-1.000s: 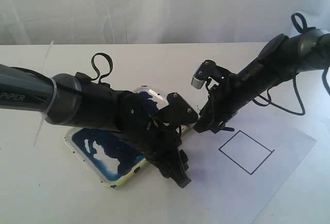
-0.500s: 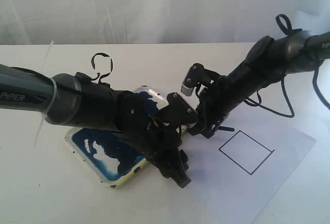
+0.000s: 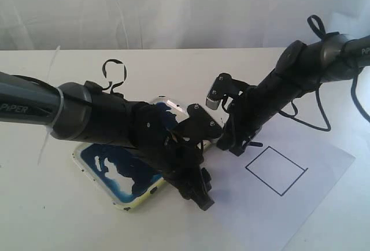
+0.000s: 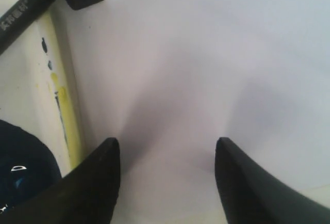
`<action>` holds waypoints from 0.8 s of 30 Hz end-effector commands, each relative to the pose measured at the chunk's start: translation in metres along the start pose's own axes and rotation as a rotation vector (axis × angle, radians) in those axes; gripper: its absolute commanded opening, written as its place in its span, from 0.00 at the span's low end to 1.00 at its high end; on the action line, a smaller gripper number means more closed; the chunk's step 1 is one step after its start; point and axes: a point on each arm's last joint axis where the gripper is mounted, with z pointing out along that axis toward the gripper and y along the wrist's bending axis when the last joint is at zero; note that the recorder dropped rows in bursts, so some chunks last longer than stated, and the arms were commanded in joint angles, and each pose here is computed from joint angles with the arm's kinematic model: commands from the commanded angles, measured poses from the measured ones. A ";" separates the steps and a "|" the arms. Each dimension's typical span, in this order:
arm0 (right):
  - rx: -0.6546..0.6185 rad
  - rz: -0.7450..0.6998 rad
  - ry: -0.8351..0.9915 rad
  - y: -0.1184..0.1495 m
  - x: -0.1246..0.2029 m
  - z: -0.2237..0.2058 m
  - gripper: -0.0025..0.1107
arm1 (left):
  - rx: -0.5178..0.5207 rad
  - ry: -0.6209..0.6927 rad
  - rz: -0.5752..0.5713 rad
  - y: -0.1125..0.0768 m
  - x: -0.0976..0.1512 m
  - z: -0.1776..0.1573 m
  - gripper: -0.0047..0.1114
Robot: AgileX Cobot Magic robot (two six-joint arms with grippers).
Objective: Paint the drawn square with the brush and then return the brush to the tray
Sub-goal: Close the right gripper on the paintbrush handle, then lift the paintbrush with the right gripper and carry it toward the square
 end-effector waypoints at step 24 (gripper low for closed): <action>-0.024 -0.038 0.001 0.005 -0.006 -0.015 0.02 | 0.048 0.073 0.004 -0.006 0.010 0.006 0.55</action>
